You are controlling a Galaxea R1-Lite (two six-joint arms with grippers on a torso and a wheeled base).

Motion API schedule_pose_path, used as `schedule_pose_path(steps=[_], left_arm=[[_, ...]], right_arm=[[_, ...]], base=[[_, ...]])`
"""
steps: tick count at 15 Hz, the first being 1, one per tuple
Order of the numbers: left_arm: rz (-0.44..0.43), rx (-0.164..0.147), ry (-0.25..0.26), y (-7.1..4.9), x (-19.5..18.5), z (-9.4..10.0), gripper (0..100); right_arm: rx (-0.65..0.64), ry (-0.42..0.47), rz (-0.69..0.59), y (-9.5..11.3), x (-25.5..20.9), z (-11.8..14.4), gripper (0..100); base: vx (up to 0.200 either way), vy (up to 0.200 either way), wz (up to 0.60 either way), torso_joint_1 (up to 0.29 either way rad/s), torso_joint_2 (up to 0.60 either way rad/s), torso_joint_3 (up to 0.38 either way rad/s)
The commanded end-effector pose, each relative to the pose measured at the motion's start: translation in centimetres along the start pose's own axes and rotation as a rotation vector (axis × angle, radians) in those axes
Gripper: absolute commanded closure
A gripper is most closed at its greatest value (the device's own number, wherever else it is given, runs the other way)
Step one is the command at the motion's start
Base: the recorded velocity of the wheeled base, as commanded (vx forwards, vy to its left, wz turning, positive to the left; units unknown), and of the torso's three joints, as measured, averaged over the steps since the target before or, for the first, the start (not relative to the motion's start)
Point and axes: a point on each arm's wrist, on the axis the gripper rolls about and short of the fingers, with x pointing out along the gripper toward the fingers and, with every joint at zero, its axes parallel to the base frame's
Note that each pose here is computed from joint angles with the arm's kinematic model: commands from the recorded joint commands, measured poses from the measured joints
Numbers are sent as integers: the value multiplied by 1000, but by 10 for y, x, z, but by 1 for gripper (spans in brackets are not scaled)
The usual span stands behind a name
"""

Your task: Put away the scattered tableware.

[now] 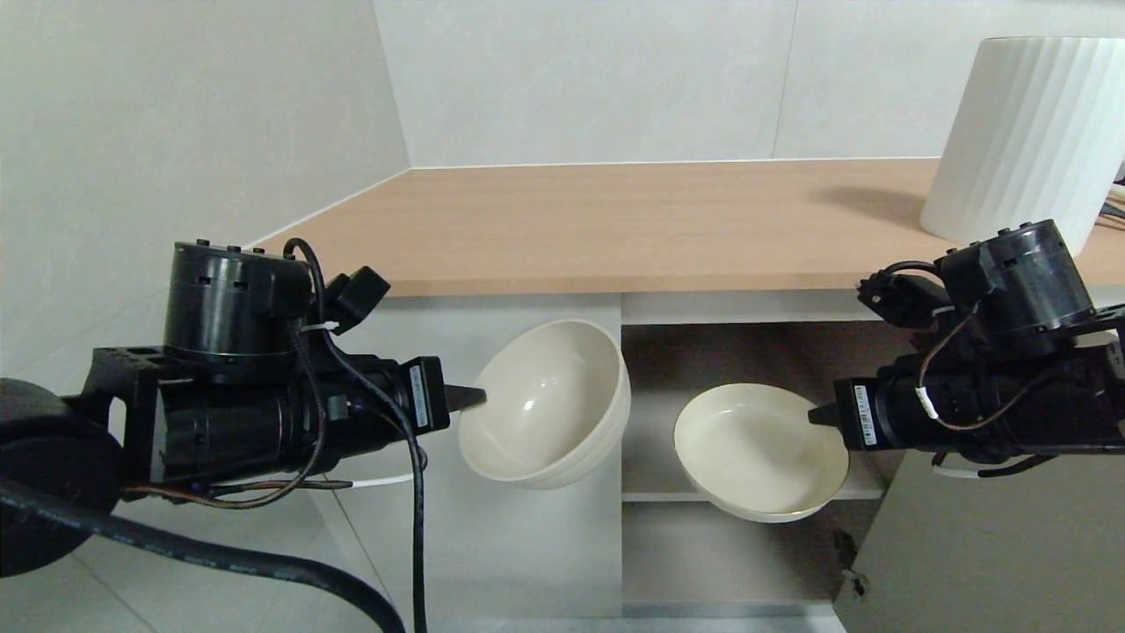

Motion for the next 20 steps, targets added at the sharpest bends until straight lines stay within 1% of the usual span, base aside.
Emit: schedule_pose_path(steps=[1,3,5,9,10,12,13,15,16,18,20], left_arm=[[0,0,-1,0,0,0,100],[-1,0,1,0,0,0,100],[-5,4,6,-2,1,-1,100],[-6,4,5,-2,1,-1,100],[-7,4,6,-2,1,-1,100],[-7,4,6,-2,1,-1,100],[-10,6,10,-3,2,-2,100],[-10,7,17,-3,3,-4,100],[-12,12,40,-5,8,-8,100],[-15,13,43,-5,8,-9,100],[-14,13,45,-5,9,-9,100]], right_arm=[[-9,15,-4,0,5,-2,100],[-30,55,-14,-1,16,-7,100],[-37,122,-37,-3,38,-14,100],[-56,282,-67,-2,94,-39,100],[-55,295,-72,-3,109,-45,100],[-50,303,-78,-5,132,-54,100],[-35,302,-93,-12,149,-59,100],[-21,297,-108,-20,162,-62,100],[-1,253,-138,-29,180,-66,100],[54,195,-192,-41,198,-68,100],[97,143,-204,-52,210,-68,100]], base=[[0,0,0,0,0,0],[0,0,0,0,0,0],[0,0,0,0,0,0],[0,0,0,0,0,0],[0,0,0,0,0,0],[0,0,0,0,0,0],[0,0,0,0,0,0],[0,0,0,0,0,0],[0,0,0,0,0,0],[0,0,0,0,0,0],[0,0,0,0,0,0]])
